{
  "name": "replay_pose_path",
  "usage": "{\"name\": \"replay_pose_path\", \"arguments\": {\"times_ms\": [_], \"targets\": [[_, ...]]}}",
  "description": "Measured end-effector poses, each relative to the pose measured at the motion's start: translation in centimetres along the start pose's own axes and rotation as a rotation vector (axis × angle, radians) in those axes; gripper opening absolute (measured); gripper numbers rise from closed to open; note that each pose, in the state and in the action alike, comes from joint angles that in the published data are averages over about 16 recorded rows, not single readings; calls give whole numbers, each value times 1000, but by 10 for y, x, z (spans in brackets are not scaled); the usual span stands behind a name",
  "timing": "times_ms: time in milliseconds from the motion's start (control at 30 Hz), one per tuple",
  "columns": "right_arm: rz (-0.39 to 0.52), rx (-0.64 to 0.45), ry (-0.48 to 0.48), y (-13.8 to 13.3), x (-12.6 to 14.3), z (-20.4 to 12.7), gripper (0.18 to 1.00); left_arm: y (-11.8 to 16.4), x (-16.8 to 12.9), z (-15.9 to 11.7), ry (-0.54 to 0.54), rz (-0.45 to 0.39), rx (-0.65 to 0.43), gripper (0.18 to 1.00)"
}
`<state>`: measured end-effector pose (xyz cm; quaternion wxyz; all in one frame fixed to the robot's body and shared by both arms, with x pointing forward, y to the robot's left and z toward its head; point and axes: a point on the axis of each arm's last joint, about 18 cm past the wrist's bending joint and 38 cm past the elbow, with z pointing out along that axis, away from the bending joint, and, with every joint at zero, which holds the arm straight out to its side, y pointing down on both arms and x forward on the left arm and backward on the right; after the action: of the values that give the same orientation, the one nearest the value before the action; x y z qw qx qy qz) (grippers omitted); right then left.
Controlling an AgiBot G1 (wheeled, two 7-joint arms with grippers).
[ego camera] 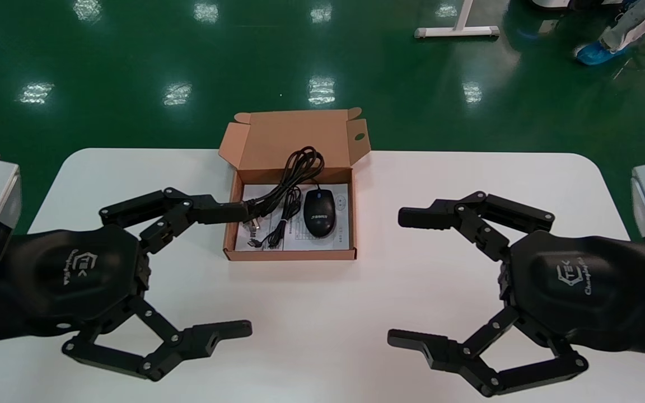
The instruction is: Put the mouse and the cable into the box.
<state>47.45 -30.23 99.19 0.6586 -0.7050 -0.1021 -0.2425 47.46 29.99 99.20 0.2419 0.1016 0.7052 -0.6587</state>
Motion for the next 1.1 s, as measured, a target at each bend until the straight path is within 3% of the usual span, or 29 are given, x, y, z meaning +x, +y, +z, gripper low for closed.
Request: {"name": "replay_pose_path", "arguments": {"times_ms": [1100], "targets": [[0, 0, 6, 0, 2, 1, 1001, 0, -1, 0, -3, 2, 0, 1001]]}}
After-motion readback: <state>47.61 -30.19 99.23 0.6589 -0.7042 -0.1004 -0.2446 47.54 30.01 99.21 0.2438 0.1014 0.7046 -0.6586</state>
